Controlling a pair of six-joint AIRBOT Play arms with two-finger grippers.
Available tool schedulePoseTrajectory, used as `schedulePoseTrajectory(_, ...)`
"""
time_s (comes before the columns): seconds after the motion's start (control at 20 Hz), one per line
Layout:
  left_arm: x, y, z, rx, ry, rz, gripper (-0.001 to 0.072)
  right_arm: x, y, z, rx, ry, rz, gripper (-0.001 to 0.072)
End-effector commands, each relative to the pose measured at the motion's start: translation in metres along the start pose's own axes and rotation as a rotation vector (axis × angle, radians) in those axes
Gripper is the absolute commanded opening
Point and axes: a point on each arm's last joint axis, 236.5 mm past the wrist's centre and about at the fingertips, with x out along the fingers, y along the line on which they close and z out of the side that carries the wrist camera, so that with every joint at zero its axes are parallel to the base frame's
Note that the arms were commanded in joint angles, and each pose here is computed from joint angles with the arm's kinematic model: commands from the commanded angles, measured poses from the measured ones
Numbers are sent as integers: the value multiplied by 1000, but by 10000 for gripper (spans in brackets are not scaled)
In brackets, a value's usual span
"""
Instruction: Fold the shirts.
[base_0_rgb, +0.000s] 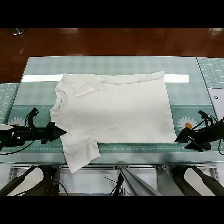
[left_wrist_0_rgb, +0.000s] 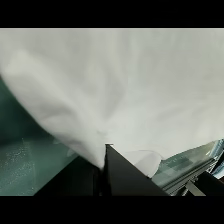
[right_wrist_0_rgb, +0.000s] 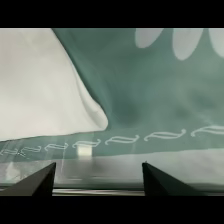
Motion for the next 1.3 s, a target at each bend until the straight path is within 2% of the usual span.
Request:
schedulePoseTrajectory(0.0,0,0,0,0,0,0,28,9,2,9,12,6,22,622)
schedulePoseTrajectory(0.55,0,0,0,0,1,0,28,23,47,42,1,-42,245,620)
schedulePoseTrajectory(0.6,0,0,0,0,1,0,28,23,49,43,-2,-47,256,599)
schedulePoseTrajectory(0.65,0,0,0,0,0,0,28,23,52,44,-8,-52,261,545)
schedulePoseTrajectory(0.7,0,0,0,0,-1,1,28,24,54,44,-23,-54,252,443)
schedulePoseTrajectory(0.8,0,1,1,0,-3,2,28,29,63,40,-119,-43,231,17)
schedulePoseTrajectory(0.9,-1,-2,2,-16,-4,-8,28,27,72,39,-175,-36,222,23)
schedulePoseTrajectory(1.0,-16,-32,24,7,-47,-84,28,3,93,52,-206,-73,272,22)
schedulePoseTrajectory(1.1,-50,-94,62,78,-142,-243,27,-50,128,77,-272,-186,348,22)
schedulePoseTrajectory(1.25,-150,-217,116,301,-400,-469,26,-194,193,114,-445,-565,427,23)
